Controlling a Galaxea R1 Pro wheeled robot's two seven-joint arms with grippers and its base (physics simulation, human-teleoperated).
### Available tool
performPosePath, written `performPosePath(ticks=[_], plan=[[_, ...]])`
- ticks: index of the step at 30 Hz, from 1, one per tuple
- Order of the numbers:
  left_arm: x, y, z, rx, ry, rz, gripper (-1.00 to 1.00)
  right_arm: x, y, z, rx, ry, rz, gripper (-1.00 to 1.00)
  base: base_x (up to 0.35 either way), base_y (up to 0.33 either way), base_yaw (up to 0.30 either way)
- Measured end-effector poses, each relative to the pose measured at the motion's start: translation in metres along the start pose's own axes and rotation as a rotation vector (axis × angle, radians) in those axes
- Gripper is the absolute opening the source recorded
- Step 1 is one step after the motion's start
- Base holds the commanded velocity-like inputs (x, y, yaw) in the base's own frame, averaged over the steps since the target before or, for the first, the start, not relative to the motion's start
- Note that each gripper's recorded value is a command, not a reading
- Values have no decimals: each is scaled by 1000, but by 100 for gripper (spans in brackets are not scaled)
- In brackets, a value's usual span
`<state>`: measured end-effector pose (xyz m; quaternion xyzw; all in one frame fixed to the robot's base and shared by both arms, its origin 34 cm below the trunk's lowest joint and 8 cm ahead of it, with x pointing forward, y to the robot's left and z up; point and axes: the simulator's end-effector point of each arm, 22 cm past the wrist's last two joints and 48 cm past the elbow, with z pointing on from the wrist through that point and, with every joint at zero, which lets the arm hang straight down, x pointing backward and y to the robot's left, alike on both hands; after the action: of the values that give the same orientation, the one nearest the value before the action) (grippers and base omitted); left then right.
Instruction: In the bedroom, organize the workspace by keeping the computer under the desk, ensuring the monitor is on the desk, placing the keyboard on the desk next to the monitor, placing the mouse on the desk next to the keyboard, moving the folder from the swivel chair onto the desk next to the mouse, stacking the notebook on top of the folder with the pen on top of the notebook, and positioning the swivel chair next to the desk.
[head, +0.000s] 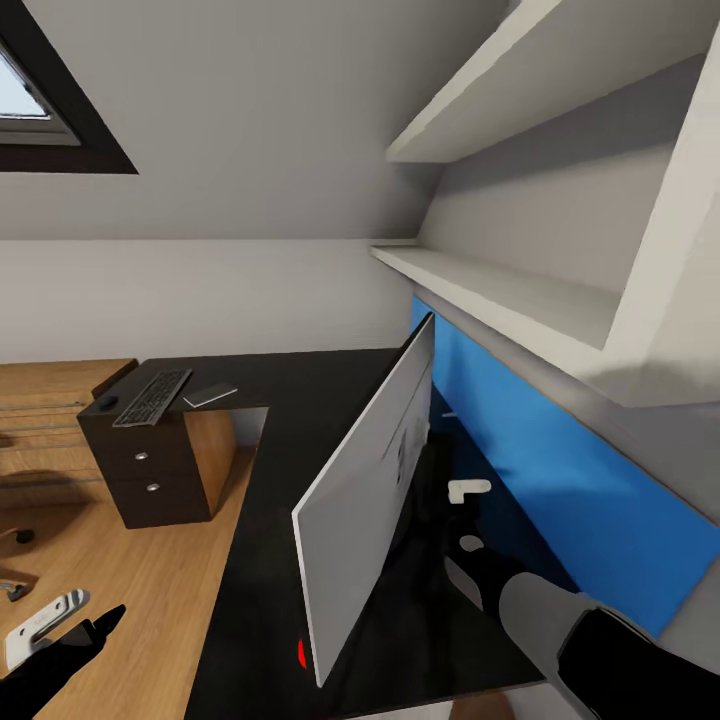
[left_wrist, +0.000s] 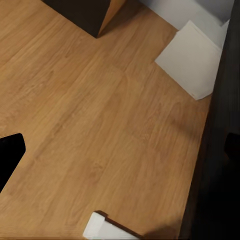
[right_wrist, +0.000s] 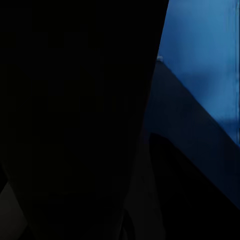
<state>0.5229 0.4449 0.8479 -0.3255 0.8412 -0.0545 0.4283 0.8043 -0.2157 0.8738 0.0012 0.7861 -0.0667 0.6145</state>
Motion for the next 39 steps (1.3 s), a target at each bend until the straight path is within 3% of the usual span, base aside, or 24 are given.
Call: performPosePath(ticks=[19,39], plan=[[0,-1,0,3,1,1,100,1,-2,0,5,0,7,-100,29,-198,0],[1,-1,0,4,1,1,100,0,-1,-1,4,0,5,-100,81,-10,0]])
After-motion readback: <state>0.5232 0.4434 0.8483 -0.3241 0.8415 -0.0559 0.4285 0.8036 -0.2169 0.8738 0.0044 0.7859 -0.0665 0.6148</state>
